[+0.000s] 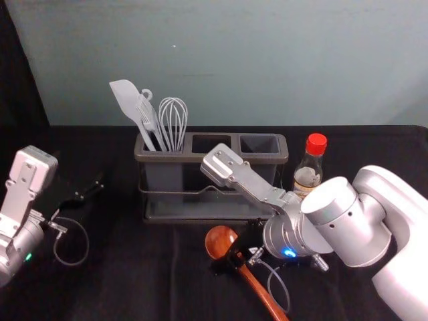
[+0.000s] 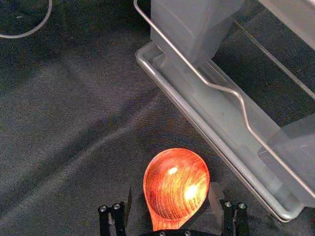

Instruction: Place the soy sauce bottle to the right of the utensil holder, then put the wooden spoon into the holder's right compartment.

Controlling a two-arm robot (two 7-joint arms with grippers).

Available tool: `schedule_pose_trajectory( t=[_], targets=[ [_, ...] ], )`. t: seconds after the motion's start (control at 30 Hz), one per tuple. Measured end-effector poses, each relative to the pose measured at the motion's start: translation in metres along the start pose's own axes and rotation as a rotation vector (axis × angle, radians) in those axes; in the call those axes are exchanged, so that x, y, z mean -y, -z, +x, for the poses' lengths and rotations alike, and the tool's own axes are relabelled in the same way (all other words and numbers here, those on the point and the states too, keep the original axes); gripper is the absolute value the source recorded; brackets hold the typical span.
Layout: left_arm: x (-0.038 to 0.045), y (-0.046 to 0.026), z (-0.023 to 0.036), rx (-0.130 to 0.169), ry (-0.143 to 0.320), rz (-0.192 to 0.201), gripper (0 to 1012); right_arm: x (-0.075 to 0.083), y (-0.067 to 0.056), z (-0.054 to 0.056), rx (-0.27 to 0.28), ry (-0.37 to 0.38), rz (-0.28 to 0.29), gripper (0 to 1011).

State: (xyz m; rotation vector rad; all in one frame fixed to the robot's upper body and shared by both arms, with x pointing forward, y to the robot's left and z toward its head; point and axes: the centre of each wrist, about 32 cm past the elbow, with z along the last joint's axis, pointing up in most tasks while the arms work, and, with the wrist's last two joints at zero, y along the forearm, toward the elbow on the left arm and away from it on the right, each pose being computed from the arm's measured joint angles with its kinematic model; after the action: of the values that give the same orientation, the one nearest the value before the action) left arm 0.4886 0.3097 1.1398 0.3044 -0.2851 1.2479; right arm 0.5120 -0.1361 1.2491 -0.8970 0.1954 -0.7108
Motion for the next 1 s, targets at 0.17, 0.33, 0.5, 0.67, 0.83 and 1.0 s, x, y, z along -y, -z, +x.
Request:
schedule_pose_trajectory(
  t=[0.17,0.33,0.5,0.67,0.83,1.0],
  targets=[
    [0.0,0.0,0.0,0.0,0.0,0.0,1012,-0.003,0.001,0.001,-0.005,-0.001,-0.004,1002],
    [0.0,0.0,0.0,0.0,0.0,0.0,1011,-0.006,0.001,0.004,-0.016,-0.002,-0.007,1002],
    [0.0,0.0,0.0,0.0,0.0,0.0,1011,-0.008,0.002,0.006,-0.021,-0.002,-0.01,1003],
    [0.0,0.0,0.0,0.0,0.0,0.0,1012,-0.011,0.002,0.005,-0.016,-0.003,-0.011,1002],
    [0.0,0.0,0.0,0.0,0.0,0.0,1011,-0.013,0.001,0.004,-0.01,0.004,-0.013,1002],
    [0.0,0.0,0.0,0.0,0.0,0.0,1011,-0.015,0.0,0.004,-0.005,0.009,-0.013,1002]
  ],
)
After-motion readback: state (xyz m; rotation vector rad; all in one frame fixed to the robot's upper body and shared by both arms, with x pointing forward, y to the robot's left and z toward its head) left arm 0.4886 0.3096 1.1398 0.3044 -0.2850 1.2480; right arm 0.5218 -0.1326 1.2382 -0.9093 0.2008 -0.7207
